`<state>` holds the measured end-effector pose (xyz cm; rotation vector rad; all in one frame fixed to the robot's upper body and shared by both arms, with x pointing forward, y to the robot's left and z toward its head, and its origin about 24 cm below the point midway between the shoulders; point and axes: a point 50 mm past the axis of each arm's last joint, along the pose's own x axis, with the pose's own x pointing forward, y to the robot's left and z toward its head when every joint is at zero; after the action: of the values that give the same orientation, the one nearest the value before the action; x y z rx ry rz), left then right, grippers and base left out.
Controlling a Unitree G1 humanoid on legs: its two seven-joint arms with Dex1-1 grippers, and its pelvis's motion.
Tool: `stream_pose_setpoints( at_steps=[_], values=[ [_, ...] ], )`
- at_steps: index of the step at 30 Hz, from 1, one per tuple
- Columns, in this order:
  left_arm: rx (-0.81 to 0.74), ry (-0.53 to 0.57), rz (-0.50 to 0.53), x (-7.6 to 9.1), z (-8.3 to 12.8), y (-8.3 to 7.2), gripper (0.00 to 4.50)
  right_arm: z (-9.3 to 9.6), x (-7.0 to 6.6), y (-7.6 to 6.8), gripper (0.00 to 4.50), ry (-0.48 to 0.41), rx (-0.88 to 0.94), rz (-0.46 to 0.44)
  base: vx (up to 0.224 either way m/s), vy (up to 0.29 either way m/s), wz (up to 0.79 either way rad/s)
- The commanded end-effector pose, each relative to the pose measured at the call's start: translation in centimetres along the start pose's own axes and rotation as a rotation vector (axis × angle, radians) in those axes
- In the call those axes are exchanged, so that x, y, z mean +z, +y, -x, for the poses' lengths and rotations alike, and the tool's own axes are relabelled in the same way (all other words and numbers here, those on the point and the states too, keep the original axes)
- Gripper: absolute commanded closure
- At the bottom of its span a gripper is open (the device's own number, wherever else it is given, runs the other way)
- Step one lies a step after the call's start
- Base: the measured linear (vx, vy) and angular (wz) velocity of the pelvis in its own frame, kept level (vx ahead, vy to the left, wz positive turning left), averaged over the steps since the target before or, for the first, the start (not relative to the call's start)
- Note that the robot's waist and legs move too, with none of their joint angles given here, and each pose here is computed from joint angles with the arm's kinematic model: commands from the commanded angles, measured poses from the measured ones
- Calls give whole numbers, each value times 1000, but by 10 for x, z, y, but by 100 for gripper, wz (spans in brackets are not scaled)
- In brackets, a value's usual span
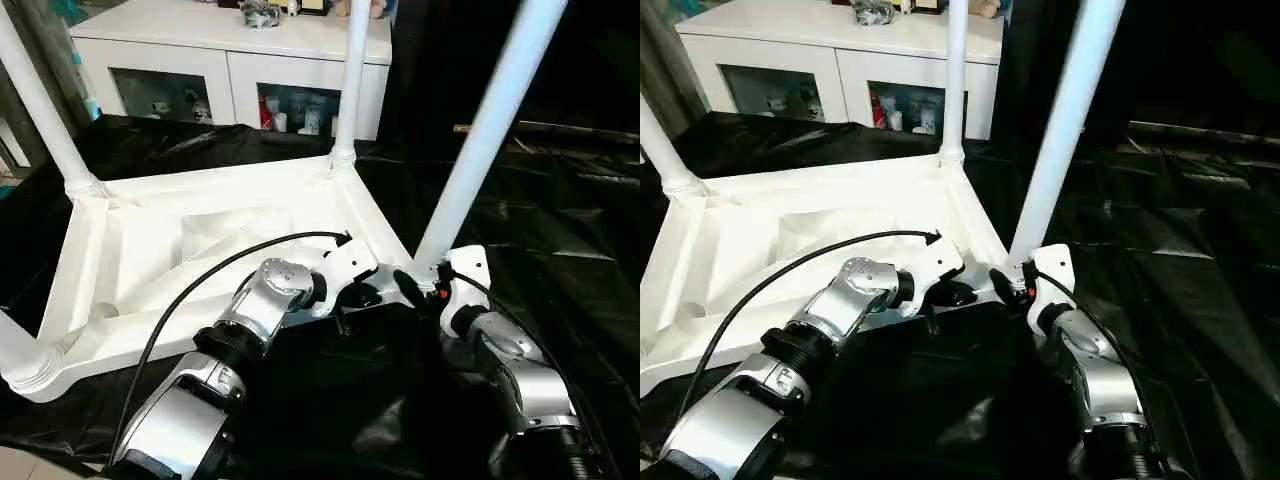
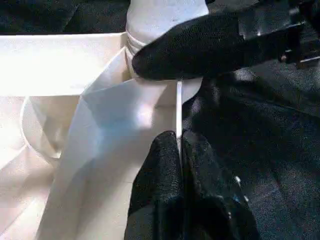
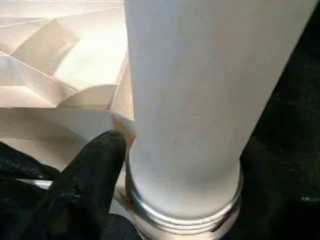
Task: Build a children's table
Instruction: Rotate leg to tighten
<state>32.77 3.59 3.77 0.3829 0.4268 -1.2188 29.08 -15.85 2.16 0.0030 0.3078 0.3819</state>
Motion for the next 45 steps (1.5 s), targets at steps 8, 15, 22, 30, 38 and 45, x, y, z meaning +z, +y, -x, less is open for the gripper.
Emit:
stream_pose_setpoints(
  at_steps=[8,15,22,30,38,45],
  values=[
    [-339,-32,-36,-21,25,-17,450,29,3,3,71,60,456,172,0,0,0],
    [-368,-22,-5,-28,45,-9,450,43,8,-4,71,72,563,202,0,0,0],
    [-374,-24,4,-32,55,-7,450,49,7,-9,71,102,634,220,0,0,0],
    [-379,-23,5,-31,54,-10,450,46,6,-5,127,92,650,204,0,0,0],
    [-385,-21,4,-31,53,-12,450,46,1,-2,172,88,645,188,0,0,0],
    [-253,-21,-6,-32,42,-8,450,36,-8,-8,180,97,471,125,0,0,0]
  ],
)
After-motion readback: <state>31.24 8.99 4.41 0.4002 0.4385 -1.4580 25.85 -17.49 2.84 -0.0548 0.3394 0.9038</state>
